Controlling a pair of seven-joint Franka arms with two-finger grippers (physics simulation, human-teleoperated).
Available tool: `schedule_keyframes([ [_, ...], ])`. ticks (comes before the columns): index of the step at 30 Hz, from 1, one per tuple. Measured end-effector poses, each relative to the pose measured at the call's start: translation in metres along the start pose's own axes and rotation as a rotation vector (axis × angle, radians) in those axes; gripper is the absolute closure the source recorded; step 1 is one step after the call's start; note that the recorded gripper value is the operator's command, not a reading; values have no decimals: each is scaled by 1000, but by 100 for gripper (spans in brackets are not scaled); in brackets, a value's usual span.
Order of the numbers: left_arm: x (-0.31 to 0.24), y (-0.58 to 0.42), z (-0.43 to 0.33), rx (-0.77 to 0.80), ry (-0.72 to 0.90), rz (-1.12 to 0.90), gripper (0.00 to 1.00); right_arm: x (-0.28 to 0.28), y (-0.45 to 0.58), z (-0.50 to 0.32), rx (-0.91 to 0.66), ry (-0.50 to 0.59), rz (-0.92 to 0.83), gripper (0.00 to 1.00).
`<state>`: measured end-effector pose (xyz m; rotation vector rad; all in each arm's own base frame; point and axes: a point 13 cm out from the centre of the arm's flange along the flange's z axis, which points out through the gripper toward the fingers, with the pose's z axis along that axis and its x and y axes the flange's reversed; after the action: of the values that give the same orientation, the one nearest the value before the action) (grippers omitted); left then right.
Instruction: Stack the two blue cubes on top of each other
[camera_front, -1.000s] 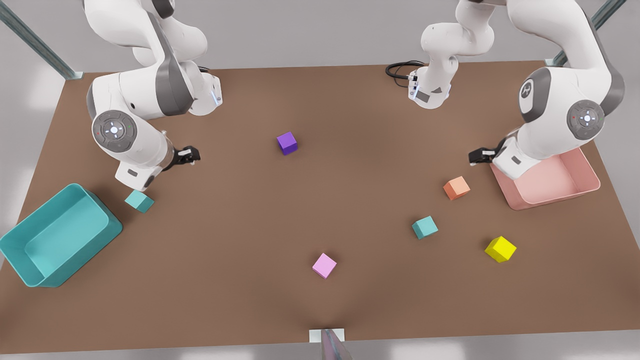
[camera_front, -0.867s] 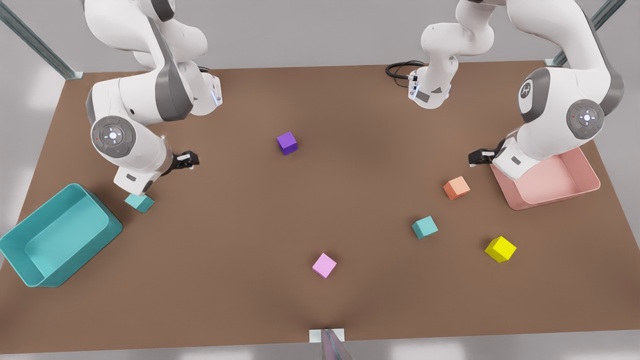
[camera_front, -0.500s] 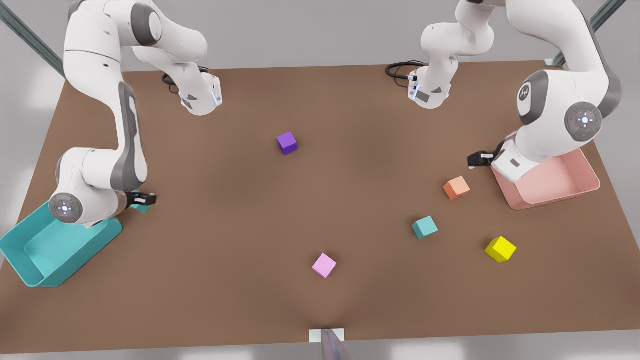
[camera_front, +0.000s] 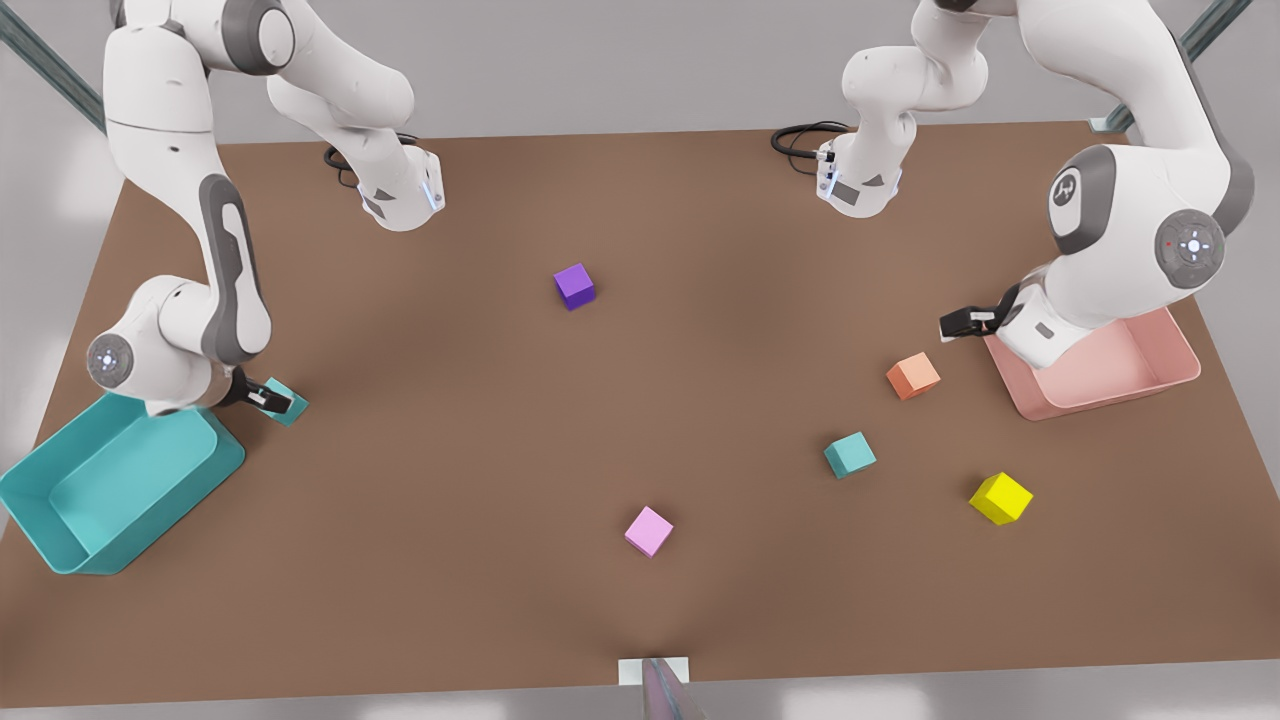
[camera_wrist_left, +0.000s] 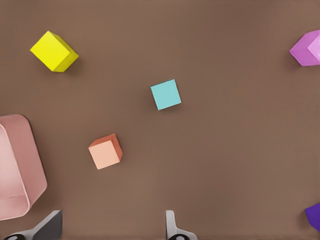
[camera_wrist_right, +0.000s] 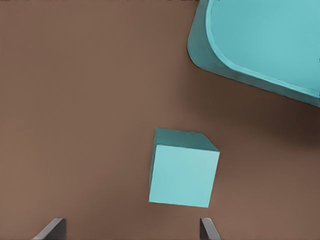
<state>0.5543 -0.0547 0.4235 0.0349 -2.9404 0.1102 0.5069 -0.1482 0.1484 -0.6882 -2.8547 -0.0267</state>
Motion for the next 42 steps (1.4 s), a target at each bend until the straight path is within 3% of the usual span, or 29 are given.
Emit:
schedule_keyframes([
  [5,2,-11,1,1,3,17,0,-11,-15,6,-16,-59,33,0],
  [42,0,-7,15,2,41,6,0,-12,-32,100,-16,-61,93,0],
])
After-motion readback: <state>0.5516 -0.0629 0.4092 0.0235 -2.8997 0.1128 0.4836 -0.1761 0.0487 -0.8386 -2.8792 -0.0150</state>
